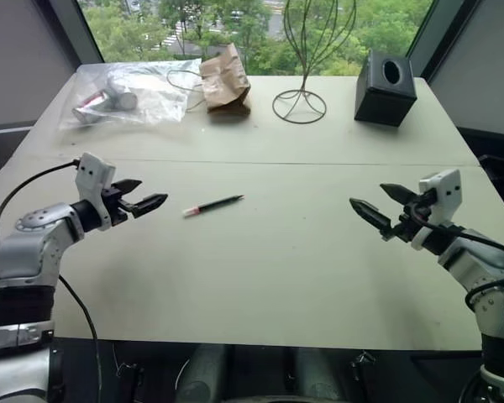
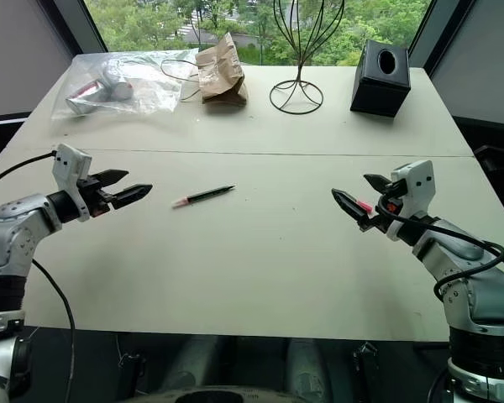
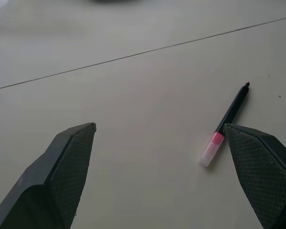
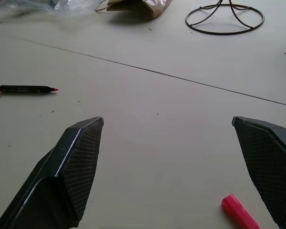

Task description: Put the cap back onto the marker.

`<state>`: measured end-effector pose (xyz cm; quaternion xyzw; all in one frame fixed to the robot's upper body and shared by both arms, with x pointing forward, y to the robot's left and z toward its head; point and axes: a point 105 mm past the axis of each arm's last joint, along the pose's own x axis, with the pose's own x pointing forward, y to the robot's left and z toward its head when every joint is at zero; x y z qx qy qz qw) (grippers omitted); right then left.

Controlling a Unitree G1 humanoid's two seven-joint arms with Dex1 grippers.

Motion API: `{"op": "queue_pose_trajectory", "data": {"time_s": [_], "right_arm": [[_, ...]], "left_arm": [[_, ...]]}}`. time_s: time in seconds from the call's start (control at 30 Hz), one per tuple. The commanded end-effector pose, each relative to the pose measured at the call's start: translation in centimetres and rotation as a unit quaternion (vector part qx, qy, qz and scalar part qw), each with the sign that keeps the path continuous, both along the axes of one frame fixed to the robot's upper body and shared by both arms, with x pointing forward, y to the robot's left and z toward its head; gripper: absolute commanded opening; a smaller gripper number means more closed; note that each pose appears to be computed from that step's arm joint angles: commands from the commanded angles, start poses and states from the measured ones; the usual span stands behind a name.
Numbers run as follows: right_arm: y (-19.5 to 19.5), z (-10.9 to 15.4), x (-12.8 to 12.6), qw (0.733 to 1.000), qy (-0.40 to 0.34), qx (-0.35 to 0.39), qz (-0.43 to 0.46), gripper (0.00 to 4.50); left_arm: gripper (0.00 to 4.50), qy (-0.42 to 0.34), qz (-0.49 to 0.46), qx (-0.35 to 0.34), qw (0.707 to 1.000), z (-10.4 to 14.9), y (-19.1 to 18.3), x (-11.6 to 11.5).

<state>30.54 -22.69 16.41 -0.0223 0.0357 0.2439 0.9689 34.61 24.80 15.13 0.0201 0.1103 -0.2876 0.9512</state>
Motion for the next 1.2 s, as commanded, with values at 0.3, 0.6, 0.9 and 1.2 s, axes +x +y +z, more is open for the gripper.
{"op": "queue_pose_trajectory", "data": {"time_s": [0.3, 0.6, 0.9, 1.2], "right_arm": [[0.1, 1.9, 0.2, 0.999, -0.041, -0.005, 0.000, 4.50], [-0.7, 2.6, 1.3, 0.998, -0.055, -0.039, -0.018, 4.50], [-0.7, 2.6, 0.6, 0.997, -0.059, -0.042, -0.030, 4.50], [-0.9, 2.1, 0.2, 0.997, -0.050, -0.025, -0.052, 4.50]], "left_arm": [[4.49, -0.040, -0.024, 0.013, 0.999, 2.0, -0.1, 0.3], [4.49, -0.057, -0.119, 0.075, 0.988, 1.9, -2.7, 3.0], [4.49, -0.038, -0.214, 0.121, 0.968, 1.2, -5.6, 5.4], [4.49, -0.032, -0.283, 0.121, 0.951, 0.8, -9.4, 6.1]]}}
